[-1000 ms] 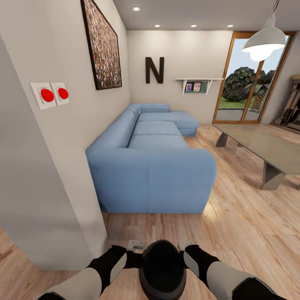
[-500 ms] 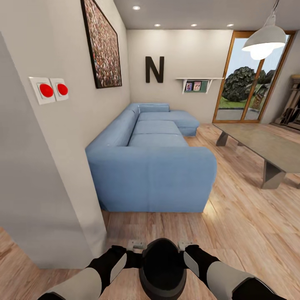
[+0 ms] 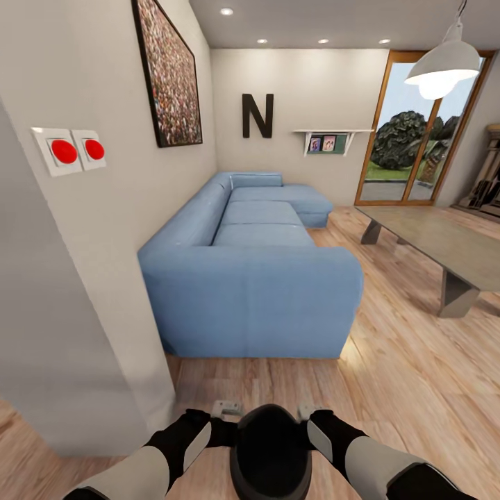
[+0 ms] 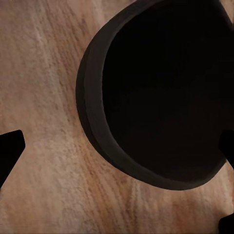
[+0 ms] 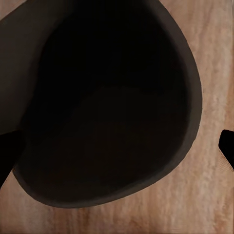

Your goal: Place each of the two pumpkins and all three candles from the living room inside a cabinet in the living room (use any cabinet), then make sure every cabinet is closed, and position the cauldron so it is next to a table in the living room.

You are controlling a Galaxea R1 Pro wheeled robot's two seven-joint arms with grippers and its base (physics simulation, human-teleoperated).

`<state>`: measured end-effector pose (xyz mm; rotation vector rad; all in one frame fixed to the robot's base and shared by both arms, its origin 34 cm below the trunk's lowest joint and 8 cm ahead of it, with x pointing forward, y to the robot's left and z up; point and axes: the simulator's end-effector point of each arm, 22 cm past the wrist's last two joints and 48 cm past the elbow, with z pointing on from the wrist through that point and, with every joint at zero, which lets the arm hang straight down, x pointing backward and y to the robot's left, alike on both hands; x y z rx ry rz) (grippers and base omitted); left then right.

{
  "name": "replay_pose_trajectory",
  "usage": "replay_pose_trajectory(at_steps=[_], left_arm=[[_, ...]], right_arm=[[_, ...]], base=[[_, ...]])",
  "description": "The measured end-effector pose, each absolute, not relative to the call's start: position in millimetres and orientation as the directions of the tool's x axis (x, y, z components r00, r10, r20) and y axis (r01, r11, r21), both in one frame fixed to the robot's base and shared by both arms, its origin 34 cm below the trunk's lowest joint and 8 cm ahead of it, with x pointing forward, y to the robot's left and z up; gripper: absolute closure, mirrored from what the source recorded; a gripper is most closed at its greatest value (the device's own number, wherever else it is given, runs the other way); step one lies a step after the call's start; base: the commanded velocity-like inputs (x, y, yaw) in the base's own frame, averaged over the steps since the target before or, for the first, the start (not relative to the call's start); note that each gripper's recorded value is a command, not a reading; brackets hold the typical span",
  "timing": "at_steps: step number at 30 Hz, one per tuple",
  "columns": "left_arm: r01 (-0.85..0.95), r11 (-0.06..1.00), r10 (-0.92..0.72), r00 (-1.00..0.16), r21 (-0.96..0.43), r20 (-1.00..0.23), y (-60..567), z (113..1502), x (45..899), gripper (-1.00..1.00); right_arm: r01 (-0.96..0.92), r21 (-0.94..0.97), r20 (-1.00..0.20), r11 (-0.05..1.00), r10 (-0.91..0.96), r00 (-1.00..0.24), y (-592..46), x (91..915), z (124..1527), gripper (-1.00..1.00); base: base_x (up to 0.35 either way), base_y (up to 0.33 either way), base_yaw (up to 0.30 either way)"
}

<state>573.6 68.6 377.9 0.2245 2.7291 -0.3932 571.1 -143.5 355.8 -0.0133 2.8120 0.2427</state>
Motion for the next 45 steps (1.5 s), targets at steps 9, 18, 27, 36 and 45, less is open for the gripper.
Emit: replay_pose_trajectory(at_steps=[9,18,27,36,45], left_arm=[[0.207,0.948,0.102,-0.917,-0.241,-0.385,68.6,377.8,573.8,-1.00],[0.206,0.949,0.102,-0.918,-0.239,-0.384,68.9,377.6,573.7,-1.00],[0.204,0.950,0.101,-0.918,-0.238,-0.383,69.5,357.9,569.2,-1.00],[0.204,0.950,0.101,-0.918,-0.237,-0.383,69.6,338.0,564.5,-1.00],[0.204,0.950,0.101,-0.918,-0.237,-0.383,69.6,318.0,559.4,-1.00]], right_arm=[[-0.033,0.166,-0.313,0.986,0.021,-0.950,-143.7,571.2,355.6,-1.00],[-0.032,0.162,-0.306,0.986,0.019,-0.952,-145.1,568.7,354.1,-1.00],[-0.032,0.162,-0.306,0.986,0.020,-0.952,-145.3,564.2,334.4,-1.00],[-0.032,0.162,-0.306,0.986,0.020,-0.952,-145.3,559.2,314.4,-1.00],[-0.032,0.162,-0.307,0.986,0.020,-0.952,-145.2,554.4,294.5,-1.00]], base=[[0.024,-0.005,0.000],[0.000,0.000,0.000],[0.000,0.000,0.000],[0.000,0.000,0.000],[0.000,0.000,0.000]])
